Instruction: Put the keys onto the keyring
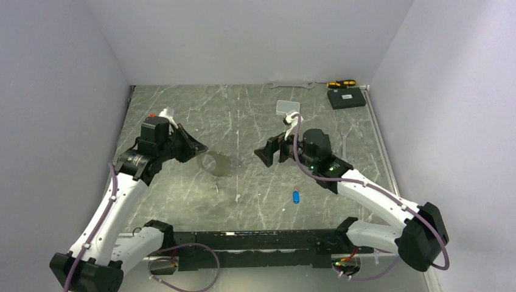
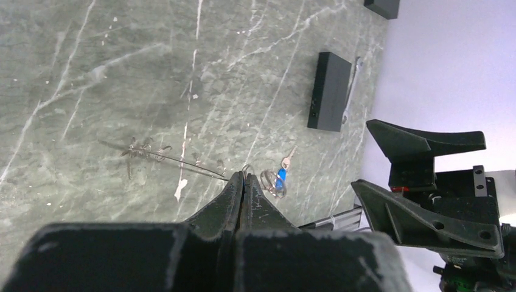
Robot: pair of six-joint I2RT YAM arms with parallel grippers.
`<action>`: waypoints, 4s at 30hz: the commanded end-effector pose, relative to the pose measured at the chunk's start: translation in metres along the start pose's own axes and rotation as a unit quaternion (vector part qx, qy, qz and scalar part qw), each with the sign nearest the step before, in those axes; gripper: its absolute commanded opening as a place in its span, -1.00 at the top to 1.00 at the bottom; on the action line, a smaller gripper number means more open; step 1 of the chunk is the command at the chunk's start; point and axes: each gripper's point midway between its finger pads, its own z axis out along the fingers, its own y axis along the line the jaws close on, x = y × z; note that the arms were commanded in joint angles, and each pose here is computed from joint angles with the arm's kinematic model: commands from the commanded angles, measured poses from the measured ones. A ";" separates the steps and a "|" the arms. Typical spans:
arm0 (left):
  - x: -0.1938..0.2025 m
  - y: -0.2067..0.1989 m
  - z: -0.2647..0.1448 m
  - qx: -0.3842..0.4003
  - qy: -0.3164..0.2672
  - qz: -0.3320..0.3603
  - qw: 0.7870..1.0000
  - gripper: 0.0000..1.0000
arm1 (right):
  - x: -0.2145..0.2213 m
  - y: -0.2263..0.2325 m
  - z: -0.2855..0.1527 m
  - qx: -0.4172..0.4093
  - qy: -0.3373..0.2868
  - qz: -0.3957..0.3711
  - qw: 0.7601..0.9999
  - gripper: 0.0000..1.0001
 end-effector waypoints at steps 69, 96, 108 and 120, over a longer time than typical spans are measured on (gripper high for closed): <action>0.030 -0.105 -0.068 0.290 0.093 0.138 0.942 1.00 | -0.046 0.140 -0.004 -0.251 -0.128 -0.195 0.940 -0.27; 0.037 -0.104 -0.070 0.329 0.082 0.144 0.930 1.00 | -0.051 0.149 -0.011 -0.272 -0.144 -0.171 0.936 0.46; 0.038 -0.082 -0.056 0.278 0.072 0.160 0.944 0.73 | -0.046 0.154 -0.018 -0.293 -0.151 -0.188 0.925 1.00; 0.018 -0.078 -0.063 0.245 0.016 0.276 0.929 -0.44 | -0.041 0.145 -0.013 -0.270 -0.126 -0.185 0.936 1.00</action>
